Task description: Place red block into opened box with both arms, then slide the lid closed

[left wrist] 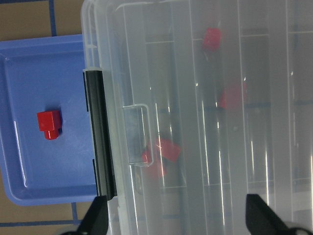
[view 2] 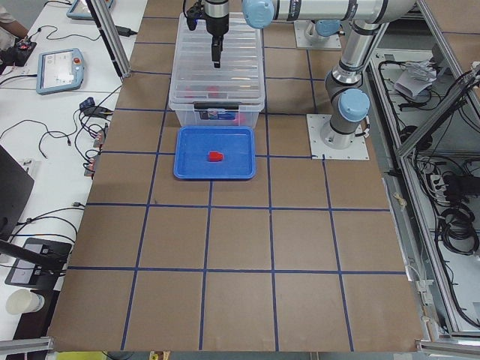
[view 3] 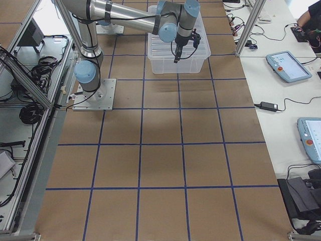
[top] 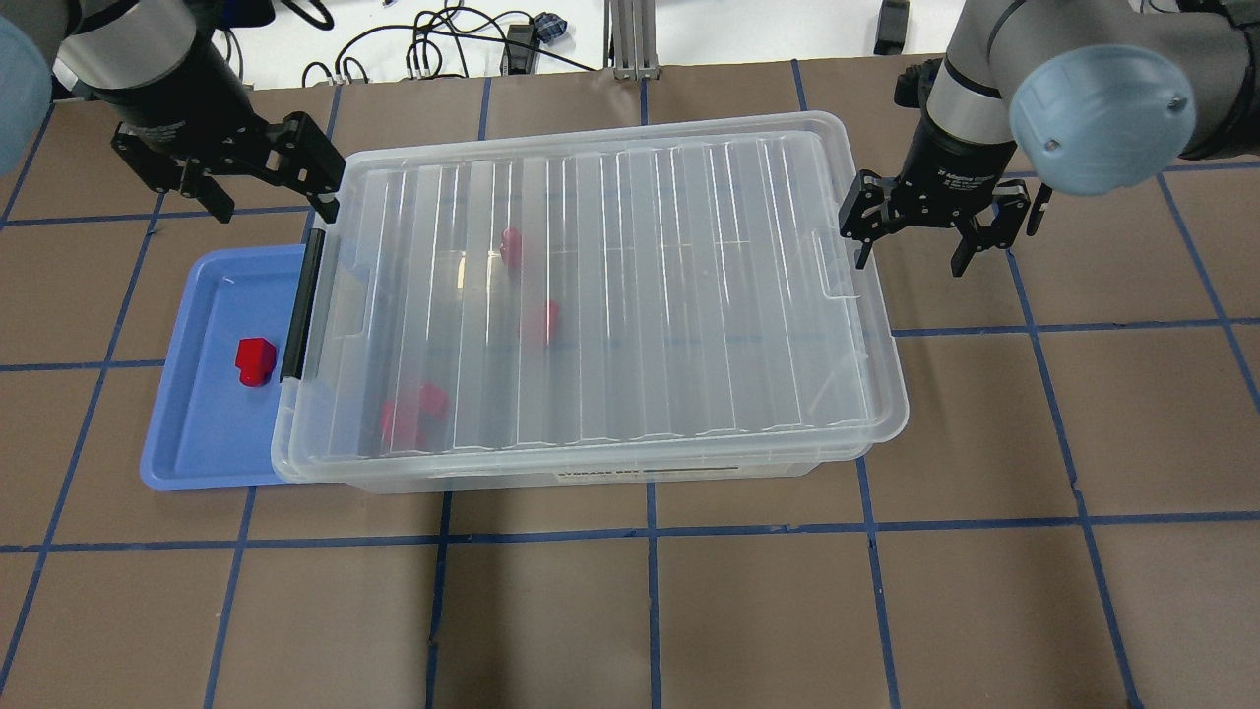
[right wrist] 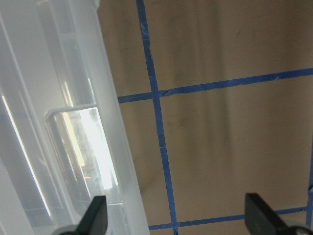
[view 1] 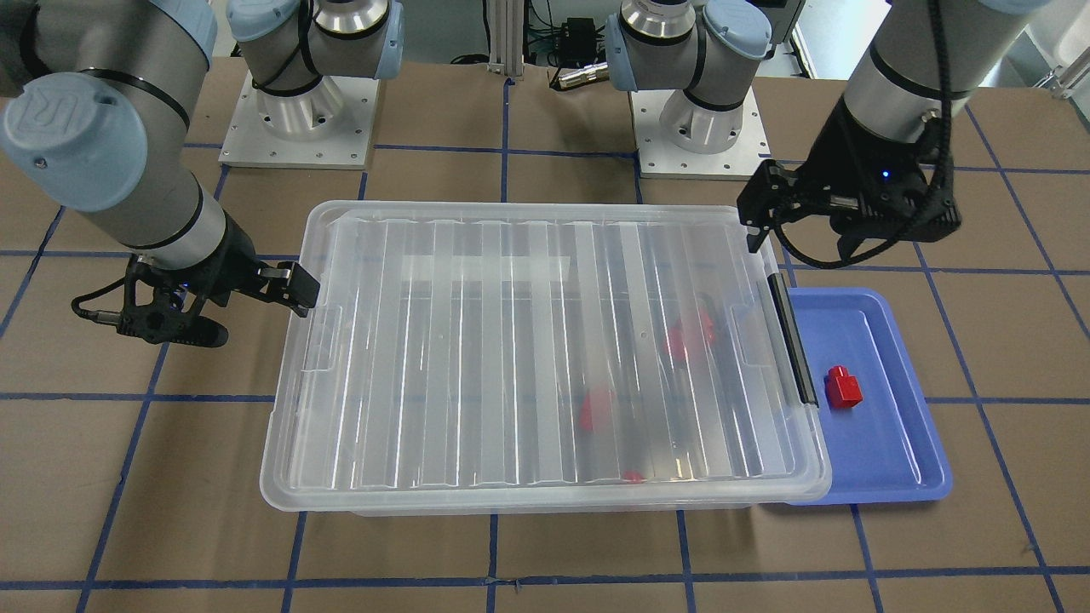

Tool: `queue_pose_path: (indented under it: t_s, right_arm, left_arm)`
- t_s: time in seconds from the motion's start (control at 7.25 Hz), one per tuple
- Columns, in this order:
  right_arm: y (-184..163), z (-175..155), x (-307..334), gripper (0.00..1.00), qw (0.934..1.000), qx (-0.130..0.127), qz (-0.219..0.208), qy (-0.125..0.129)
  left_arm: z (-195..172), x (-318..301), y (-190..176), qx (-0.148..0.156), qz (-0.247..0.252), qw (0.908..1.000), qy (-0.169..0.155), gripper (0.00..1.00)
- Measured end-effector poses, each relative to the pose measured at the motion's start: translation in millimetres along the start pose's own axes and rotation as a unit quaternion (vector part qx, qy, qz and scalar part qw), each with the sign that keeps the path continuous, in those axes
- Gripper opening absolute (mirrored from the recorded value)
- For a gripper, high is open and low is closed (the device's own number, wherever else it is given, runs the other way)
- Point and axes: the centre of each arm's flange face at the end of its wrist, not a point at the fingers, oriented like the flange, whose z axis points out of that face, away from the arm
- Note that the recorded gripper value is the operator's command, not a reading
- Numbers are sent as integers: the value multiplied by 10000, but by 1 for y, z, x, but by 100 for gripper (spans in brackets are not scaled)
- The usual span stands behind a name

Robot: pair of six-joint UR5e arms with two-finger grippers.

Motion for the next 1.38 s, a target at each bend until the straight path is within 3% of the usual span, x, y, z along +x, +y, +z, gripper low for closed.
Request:
queue_pose_path:
  t_s: [0.55, 0.97, 1.38]
  right_arm:
    - [-7, 11, 0, 100, 10000, -66, -12, 48]
    - [-12, 17, 2, 100, 9999, -128, 21, 17]
    - [-16, 18, 6, 100, 9999, -93, 40, 36]
  left_arm:
    - [51, -102, 7, -85, 353, 9993, 95, 100]
    - [93, -154, 10, -81, 9, 9998, 185, 100]
    - [159, -170, -4, -103, -375, 9991, 166, 100]
